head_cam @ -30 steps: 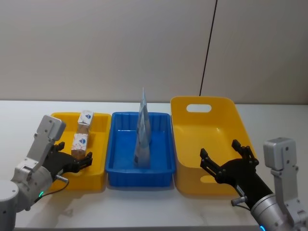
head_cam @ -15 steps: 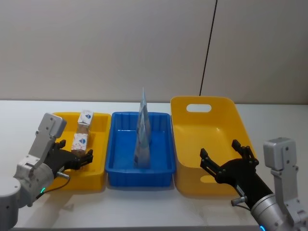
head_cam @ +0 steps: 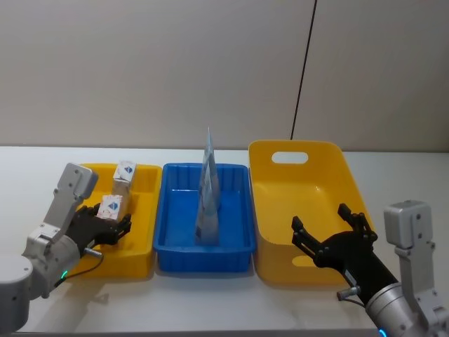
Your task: Bimanual collaborative sorting of washing and personal care products
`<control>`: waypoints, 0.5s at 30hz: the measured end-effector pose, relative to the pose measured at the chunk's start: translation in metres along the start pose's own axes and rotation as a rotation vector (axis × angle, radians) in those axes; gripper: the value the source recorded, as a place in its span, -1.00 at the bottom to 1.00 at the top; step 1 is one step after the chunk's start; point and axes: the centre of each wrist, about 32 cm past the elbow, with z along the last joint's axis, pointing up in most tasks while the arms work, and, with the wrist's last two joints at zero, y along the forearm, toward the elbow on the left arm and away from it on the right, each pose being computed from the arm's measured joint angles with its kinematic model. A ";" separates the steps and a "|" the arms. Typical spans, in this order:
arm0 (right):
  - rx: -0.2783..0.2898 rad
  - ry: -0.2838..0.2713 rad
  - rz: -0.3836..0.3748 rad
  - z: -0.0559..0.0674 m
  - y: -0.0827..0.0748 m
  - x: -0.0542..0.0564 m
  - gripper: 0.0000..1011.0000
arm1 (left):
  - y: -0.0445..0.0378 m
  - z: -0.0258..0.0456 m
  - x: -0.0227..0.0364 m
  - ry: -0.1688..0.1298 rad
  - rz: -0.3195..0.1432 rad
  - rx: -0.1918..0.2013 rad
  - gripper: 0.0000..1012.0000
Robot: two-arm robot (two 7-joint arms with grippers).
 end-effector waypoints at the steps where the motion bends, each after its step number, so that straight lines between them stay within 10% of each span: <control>1: 0.000 0.000 0.000 0.000 0.000 0.000 0.98 | -0.0001 0.0001 0.0002 0.000 0.000 0.000 0.35; 15: 0.000 0.000 0.000 0.000 0.000 0.000 0.98 | 0.0055 0.0070 0.0002 -0.016 0.004 -0.006 -0.25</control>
